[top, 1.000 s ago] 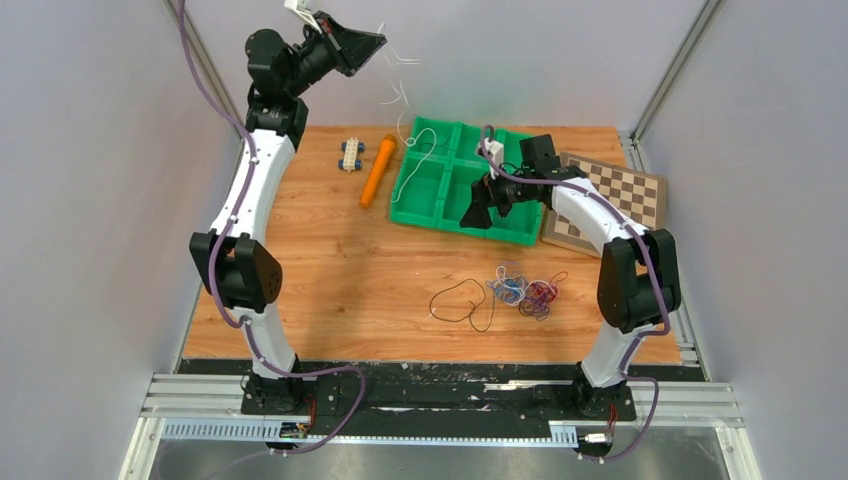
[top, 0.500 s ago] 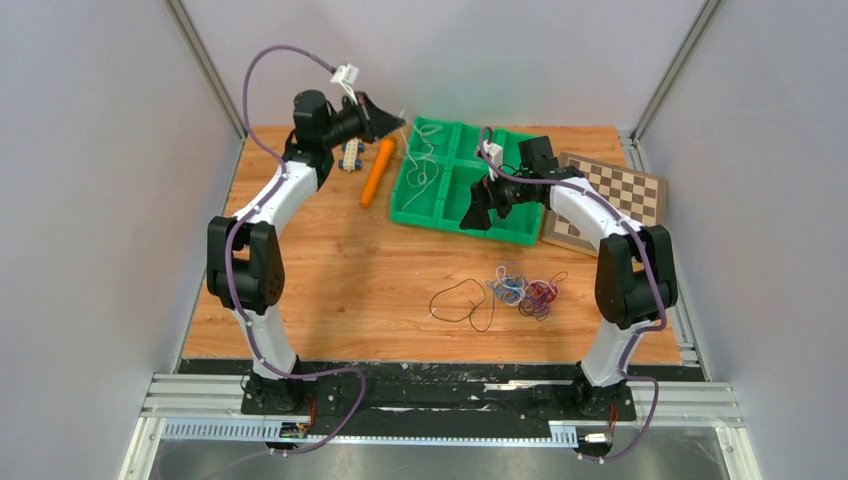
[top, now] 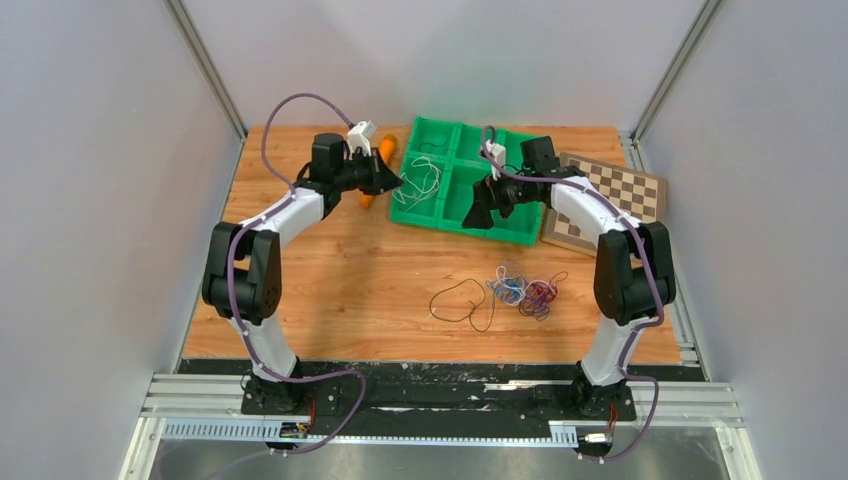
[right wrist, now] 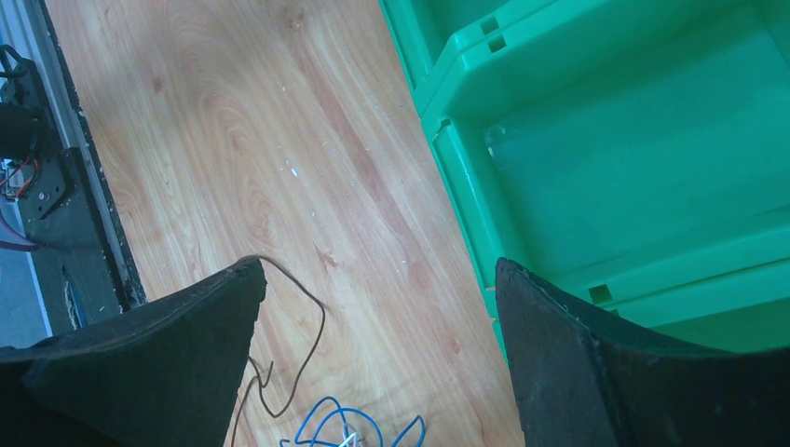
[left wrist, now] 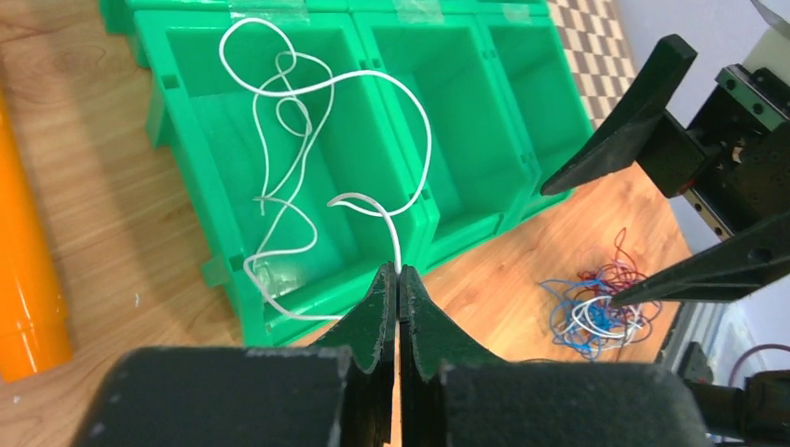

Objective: Untangle the cables

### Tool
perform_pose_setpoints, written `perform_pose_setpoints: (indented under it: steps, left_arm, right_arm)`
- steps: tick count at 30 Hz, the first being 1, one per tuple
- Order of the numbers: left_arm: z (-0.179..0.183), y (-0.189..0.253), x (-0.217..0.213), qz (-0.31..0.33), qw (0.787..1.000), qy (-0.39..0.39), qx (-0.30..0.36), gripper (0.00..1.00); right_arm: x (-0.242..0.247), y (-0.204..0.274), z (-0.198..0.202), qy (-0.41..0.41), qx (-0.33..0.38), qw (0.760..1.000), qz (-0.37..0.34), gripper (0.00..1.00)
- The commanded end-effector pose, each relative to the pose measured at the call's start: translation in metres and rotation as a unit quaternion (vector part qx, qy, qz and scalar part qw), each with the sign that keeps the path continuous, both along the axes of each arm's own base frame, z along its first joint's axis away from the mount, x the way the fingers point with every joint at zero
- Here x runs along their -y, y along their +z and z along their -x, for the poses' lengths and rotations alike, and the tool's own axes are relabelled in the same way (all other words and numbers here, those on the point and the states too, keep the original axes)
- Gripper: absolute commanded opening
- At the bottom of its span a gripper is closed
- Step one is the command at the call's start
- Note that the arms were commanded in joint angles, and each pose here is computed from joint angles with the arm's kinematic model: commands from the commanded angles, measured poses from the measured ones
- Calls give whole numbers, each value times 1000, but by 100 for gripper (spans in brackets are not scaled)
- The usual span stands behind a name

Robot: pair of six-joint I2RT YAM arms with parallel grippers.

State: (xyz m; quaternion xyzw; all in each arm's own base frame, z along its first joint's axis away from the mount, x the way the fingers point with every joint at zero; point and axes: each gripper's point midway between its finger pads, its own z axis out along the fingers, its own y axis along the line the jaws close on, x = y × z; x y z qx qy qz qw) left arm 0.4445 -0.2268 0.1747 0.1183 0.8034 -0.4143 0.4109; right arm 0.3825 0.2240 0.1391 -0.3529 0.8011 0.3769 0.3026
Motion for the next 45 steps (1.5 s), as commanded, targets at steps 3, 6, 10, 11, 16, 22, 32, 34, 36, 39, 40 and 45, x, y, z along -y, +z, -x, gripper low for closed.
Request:
perform_pose_setpoints:
  steps: [3,6,10,11,16,22,32,34,36,39,40,45]
  left_arm:
    - [-28,-13,22,-97,995,17,20,0]
    - [-45,-32,27,-161,986,49,14,0]
    - [-58,-55,33,-217,973,78,8,0]
    - [-61,-62,35,-226,971,80,5,0]
    - [-66,-87,38,-249,965,75,-12,0]
    - [-52,-70,46,-231,972,39,-11,37]
    - [-11,69,42,-149,983,-10,110,78]
    - [1,88,37,-121,983,-26,137,91]
    - [16,84,27,-109,984,-42,134,96]
    - [36,87,12,-80,988,-50,122,100]
    - [48,86,4,-64,989,-58,117,100]
    - [108,66,-9,-25,991,-103,81,100]
  right_arm:
    - [-4,11,-18,-5,17,1000,-13,91]
    - [-2,11,-19,-8,18,1000,-11,91]
    - [5,11,-20,-18,16,1000,-10,91]
    - [7,11,-20,-20,14,1000,-9,91]
    - [18,13,-13,-24,17,1000,2,91]
    - [35,8,8,-9,34,998,45,91]
    - [70,-14,72,44,-4,989,140,91]
    - [76,-21,86,60,-18,986,152,91]
    - [82,-33,98,72,-33,982,169,91]
    - [89,-58,114,85,-59,976,192,91]
    - [90,-67,118,87,-68,974,196,90]
    - [65,-109,128,121,-89,968,201,82]
